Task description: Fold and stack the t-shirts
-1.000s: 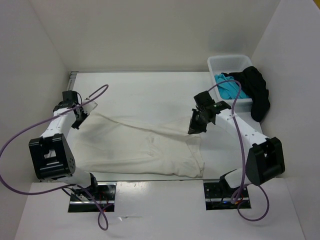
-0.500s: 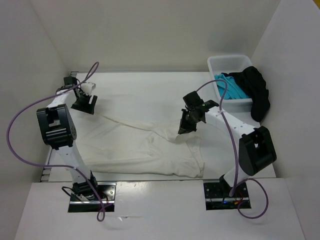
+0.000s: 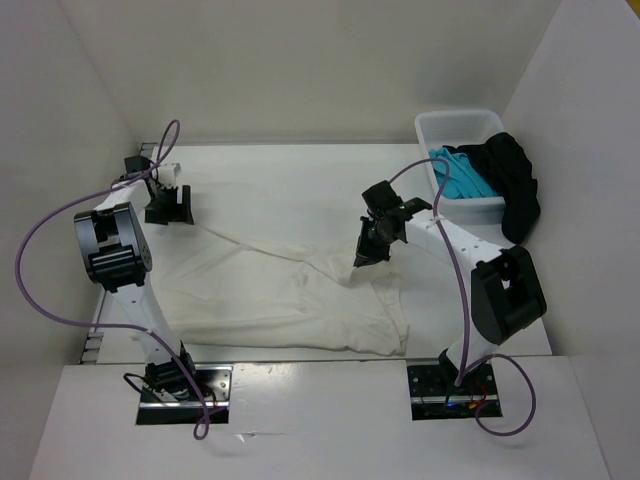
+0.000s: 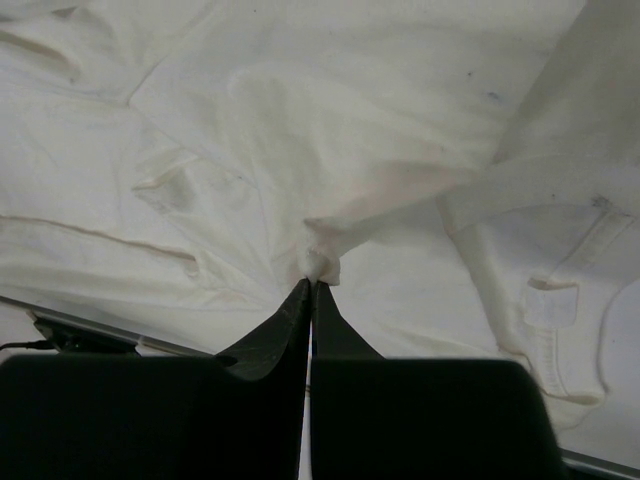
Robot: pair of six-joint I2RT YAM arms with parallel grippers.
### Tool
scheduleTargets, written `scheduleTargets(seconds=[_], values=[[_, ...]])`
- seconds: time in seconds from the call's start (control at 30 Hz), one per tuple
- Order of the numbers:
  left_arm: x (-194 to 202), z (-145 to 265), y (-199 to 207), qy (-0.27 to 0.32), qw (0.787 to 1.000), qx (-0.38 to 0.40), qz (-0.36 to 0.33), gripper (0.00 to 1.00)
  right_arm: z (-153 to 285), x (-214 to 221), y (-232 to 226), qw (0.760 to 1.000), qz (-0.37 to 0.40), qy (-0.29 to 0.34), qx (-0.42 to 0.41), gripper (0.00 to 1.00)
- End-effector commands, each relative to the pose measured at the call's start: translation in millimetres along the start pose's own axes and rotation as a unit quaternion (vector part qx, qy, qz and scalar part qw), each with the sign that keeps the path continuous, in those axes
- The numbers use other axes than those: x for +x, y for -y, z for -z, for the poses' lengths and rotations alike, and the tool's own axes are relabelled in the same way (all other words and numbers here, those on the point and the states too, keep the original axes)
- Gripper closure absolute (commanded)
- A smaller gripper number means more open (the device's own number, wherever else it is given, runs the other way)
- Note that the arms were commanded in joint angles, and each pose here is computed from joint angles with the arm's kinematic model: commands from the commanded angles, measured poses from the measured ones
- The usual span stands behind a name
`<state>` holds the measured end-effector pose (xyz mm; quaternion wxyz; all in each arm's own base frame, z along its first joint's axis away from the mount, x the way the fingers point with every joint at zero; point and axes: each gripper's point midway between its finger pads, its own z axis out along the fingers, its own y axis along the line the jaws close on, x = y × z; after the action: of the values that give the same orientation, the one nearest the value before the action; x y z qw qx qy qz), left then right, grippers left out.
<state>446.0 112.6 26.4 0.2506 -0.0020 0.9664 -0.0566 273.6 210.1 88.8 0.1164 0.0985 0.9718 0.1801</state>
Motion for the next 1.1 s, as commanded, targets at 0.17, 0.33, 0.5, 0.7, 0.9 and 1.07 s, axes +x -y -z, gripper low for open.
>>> scheduleTargets(seconds=[0.17,0.33,0.5,0.7,0.9,1.07], values=[[7.9,-9.6,-25.6,-0.015,0.997,-0.058,0.044,0.13,4.0,-14.8,-17.7,0.999,0.010,0.024,-0.020,1.00],[12.6,-14.1,-24.2,-0.021,0.998,-0.049,0.032,0.20,3.0,-16.6,-19.1,0.999,0.010,0.024,-0.020,1.00],[22.5,-22.4,-13.1,-0.043,0.998,-0.034,0.018,0.53,3.0,-16.6,-19.1,0.999,0.010,0.024,-0.020,1.00],[31.7,-26.0,-11.0,-0.056,0.998,-0.026,0.010,0.99,4.9,-17.3,-20.2,0.999,0.010,0.024,-0.020,1.00],[33.9,-4.3,-10.9,-0.049,0.997,-0.030,-0.048,1.00,14.0,-20.5,-22.5,0.999,0.015,0.029,-0.018,1.00],[19.1,47.9,-10.6,-0.003,0.989,-0.044,-0.142,1.00,32.5,-16.6,-22.7,0.999,0.020,0.032,-0.021,1.00]])
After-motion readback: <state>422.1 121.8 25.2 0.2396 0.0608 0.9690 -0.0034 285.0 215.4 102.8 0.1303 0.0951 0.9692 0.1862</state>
